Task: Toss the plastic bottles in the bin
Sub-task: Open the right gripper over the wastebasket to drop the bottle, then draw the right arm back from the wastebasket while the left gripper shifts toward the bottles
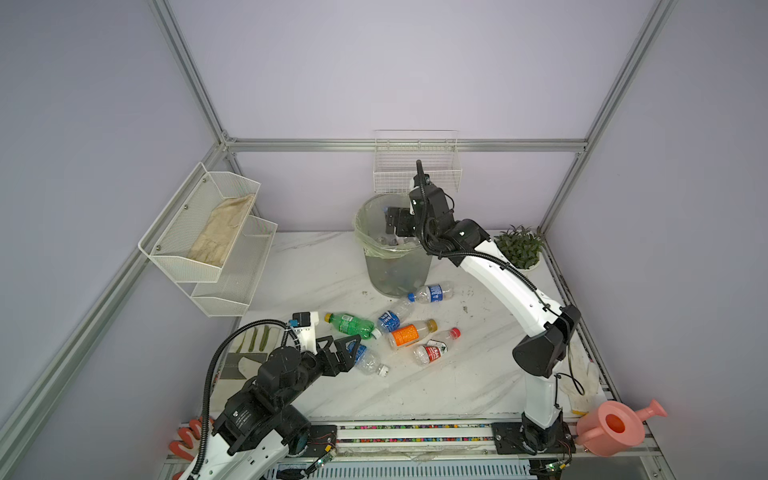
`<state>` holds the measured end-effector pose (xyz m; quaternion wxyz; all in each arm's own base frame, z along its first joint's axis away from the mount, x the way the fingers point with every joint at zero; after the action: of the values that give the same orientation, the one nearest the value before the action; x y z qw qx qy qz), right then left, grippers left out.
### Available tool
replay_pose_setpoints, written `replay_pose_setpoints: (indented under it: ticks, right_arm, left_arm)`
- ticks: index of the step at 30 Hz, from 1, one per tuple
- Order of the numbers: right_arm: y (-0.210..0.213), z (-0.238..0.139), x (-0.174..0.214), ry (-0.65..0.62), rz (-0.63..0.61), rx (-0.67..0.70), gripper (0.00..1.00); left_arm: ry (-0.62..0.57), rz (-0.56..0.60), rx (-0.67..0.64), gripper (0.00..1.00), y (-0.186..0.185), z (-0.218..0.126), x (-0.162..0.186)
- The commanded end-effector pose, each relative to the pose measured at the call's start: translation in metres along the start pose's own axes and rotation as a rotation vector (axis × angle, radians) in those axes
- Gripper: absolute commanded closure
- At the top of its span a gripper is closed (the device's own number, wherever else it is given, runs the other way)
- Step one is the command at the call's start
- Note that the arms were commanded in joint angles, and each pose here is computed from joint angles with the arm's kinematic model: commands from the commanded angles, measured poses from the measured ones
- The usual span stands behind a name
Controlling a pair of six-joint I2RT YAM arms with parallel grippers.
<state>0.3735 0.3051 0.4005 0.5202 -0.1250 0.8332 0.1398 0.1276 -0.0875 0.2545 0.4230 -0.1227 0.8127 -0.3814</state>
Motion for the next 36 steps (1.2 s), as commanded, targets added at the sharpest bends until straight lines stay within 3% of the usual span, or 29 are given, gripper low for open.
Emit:
replay_pose_setpoints:
  ticks: [1, 11, 16, 20, 36]
  right_arm:
    - [-0.014, -0.077, -0.045, -0.235, 0.059, -0.018, 0.03]
    - [-0.028, -0.118, -0.039, -0.273, 0.096, -0.044, 0.03]
    - [-0.036, -0.132, -0.018, -0.259, 0.119, -0.071, 0.03]
    - [-0.047, -0.141, -0.001, -0.242, 0.131, -0.030, 0.03]
    - [-0.066, -0.135, 0.051, -0.154, 0.164, 0.064, 0.03]
  left_arm:
    - [0.012, -0.003, -0.028, 0.00, 0.007, 0.006, 0.005]
    - [0.011, -0.022, -0.052, 0.00, 0.006, 0.010, 0.002]
    - [0.017, -0.079, -0.231, 0.00, 0.025, 0.013, 0.006]
    - [0.058, -0.116, -0.301, 0.00, 0.034, 0.025, 0.013]
    - [0.075, -0.270, -0.429, 0.00, 0.061, 0.048, 0.033]
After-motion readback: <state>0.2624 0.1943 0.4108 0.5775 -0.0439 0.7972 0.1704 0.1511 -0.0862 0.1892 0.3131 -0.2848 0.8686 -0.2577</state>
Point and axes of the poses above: each gripper's point midway between its finger pads, its own z axis out along the fingers, its own y axis along the line the jaws close on, x = y × z, the point moved 7 cm from there along -z, back along the fingers, and after that the axes turned 11 degrees about -z, right-handed, at the moved point
